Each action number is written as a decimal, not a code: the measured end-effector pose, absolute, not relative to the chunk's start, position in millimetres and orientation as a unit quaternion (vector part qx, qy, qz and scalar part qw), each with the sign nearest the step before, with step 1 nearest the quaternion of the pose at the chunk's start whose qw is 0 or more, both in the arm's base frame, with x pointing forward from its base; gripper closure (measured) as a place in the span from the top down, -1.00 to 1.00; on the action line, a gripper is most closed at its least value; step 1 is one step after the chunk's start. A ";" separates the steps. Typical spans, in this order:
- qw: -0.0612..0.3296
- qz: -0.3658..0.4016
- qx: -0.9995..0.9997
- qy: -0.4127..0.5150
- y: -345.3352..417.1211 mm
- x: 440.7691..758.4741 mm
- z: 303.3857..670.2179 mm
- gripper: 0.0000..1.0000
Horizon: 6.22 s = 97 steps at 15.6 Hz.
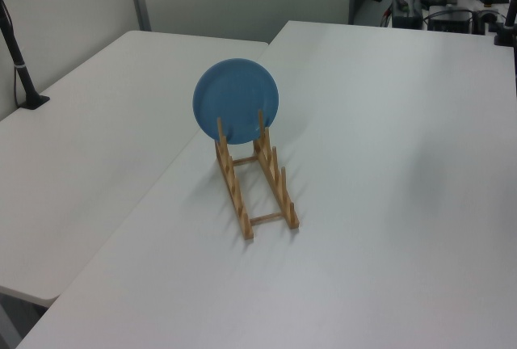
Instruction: Pick plate from plate rack
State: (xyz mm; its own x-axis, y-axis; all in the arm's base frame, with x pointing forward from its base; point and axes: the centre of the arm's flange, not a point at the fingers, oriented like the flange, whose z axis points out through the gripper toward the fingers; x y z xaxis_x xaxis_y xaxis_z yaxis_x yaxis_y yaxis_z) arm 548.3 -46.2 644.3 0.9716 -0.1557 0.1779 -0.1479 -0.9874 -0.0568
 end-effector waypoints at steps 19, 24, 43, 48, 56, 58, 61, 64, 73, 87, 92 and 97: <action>-0.001 -0.084 -0.993 -0.088 -69.3 544.1 643.7 1.00; -0.040 -0.088 -0.989 -0.110 -67.7 552.9 654.1 1.00; -0.064 -0.283 -0.955 0.057 119.8 695.8 544.4 1.00; -0.064 -0.294 -0.952 0.063 141.9 701.1 526.9 0.96; -0.062 -0.301 -0.951 0.046 154.7 706.0 511.8 0.85; -0.065 -0.302 -0.950 0.043 155.1 706.2 511.4 0.76; -0.068 -0.302 -0.950 0.040 157.6 706.0 510.2 0.56; -0.068 -0.305 -0.949 0.041 165.8 706.3 504.1 0.06; -0.095 -0.314 -0.944 0.034 169.2 710.8 486.9 -0.56; -0.087 -0.342 -0.935 0.042 165.1 710.5 523.8 -0.83; -0.085 -0.371 -0.923 0.062 139.9 699.3 574.0 -0.83; -0.068 -0.354 -0.930 0.069 102.2 682.7 591.4 -0.83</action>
State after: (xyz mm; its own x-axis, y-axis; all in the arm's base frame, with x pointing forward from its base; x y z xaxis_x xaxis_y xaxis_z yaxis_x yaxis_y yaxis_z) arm 682.7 102.2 591.4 0.7402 -0.0806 0.6676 -0.1767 -0.9812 0.0775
